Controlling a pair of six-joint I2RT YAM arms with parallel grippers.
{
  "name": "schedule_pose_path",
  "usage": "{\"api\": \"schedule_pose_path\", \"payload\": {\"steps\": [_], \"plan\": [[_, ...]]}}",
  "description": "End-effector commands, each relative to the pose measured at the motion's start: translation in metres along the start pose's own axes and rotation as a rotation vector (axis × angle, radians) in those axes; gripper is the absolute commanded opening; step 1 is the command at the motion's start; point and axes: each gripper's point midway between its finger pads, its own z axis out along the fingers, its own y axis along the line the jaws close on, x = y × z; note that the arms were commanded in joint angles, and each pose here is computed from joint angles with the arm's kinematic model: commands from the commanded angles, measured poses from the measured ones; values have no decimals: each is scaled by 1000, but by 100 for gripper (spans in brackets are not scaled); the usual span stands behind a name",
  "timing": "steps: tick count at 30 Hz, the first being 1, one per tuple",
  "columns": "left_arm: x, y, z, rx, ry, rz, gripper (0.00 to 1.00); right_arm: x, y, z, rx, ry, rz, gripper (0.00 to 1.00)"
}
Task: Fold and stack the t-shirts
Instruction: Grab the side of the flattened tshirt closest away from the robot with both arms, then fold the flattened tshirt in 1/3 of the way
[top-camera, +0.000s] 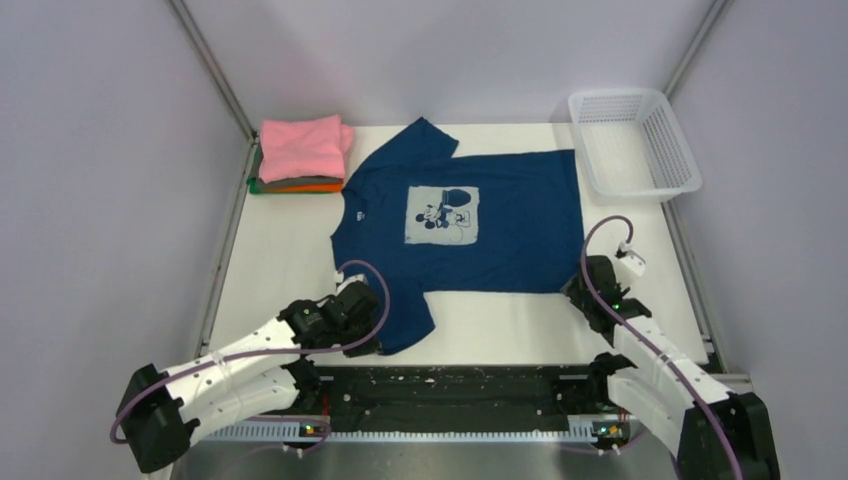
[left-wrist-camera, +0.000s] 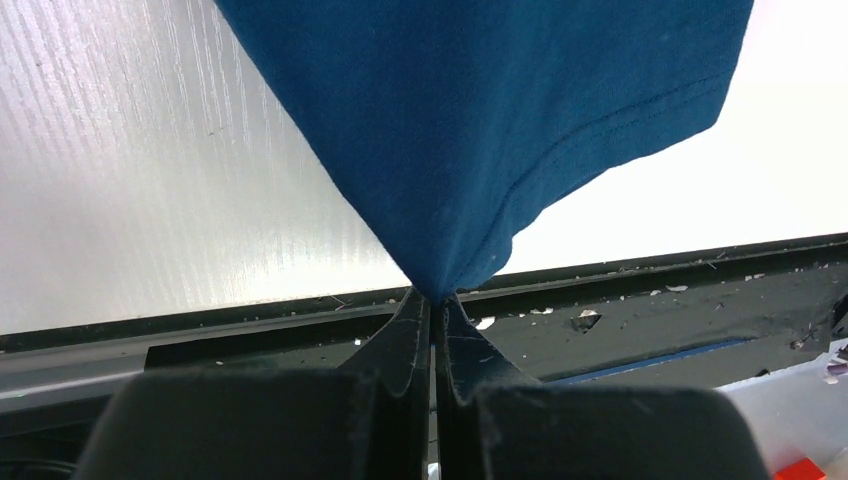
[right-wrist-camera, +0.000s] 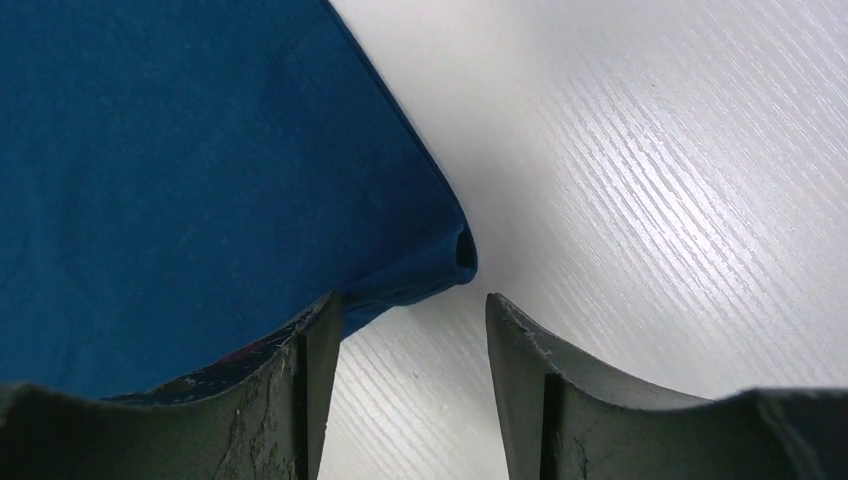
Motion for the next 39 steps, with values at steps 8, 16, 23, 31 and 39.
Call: {"api": "schedule_pose_path", "payload": {"steps": [8,16,23,31,39], "plan": [[-8,-9,-7,15,-25,-11,0,1,-8,-6,-8,3,56,54],[-8,-12,-7,11,-12,-1,0,9,-12,3,38,36,58,52],[-2,-10,-9,22,9,-20,0,3,-3,12,29,21,70,34],[25,-5,-17,103,85,-113,0,2,-20,-3,96,35,65,0],[37,-23,-41,306,106,-197,0,-5,-27,-35,67,29,120,0]]}}
